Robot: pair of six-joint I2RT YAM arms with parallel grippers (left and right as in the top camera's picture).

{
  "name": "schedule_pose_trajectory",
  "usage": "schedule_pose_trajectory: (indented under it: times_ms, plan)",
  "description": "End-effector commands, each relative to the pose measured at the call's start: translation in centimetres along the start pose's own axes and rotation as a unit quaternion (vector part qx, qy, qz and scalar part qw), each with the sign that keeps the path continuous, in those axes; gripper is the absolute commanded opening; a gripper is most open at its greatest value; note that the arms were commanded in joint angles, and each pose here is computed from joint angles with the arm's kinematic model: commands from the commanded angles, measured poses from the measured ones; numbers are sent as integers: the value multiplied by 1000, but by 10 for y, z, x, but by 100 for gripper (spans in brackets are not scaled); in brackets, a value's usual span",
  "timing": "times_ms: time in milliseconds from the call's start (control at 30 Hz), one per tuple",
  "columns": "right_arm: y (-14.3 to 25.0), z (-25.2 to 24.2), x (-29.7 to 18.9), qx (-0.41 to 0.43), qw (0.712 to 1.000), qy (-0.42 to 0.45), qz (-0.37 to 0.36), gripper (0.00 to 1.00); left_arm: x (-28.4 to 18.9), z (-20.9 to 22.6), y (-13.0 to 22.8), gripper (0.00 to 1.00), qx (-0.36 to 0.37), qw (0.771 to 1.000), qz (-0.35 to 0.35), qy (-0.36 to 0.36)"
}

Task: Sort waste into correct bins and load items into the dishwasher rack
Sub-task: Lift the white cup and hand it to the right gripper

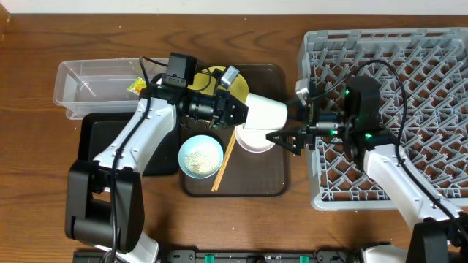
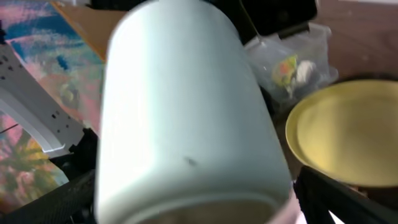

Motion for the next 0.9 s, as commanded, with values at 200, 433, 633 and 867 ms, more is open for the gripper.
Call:
schedule_pose_trajectory:
  times_ms: [200, 433, 633, 867]
  plan:
    - [-16, 8, 3, -31, 999, -31, -18, 86, -1, -6, -2, 6, 12, 1000, 2, 10]
    - [-17, 8, 3, -34, 999, -31, -20, 69, -1, -6, -2, 6, 13, 1000, 2, 9]
    - [-17, 8, 3, -32, 999, -32, -20, 61, -1, -6, -2, 7, 12, 1000, 2, 9]
    - [-17, 8, 3, -29, 999, -31, -19, 53, -1, -5, -2, 11, 13, 1000, 1, 6]
Point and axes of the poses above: each gripper's point midway between its finger pads, its own x axis out along the fingers, its own z axis along the line the jaws close on, y = z × x, the point moved 6 cm from there along -x, back along the fingers, and after that the axes turned 5 degrees about -x, right-handed, at the moved point
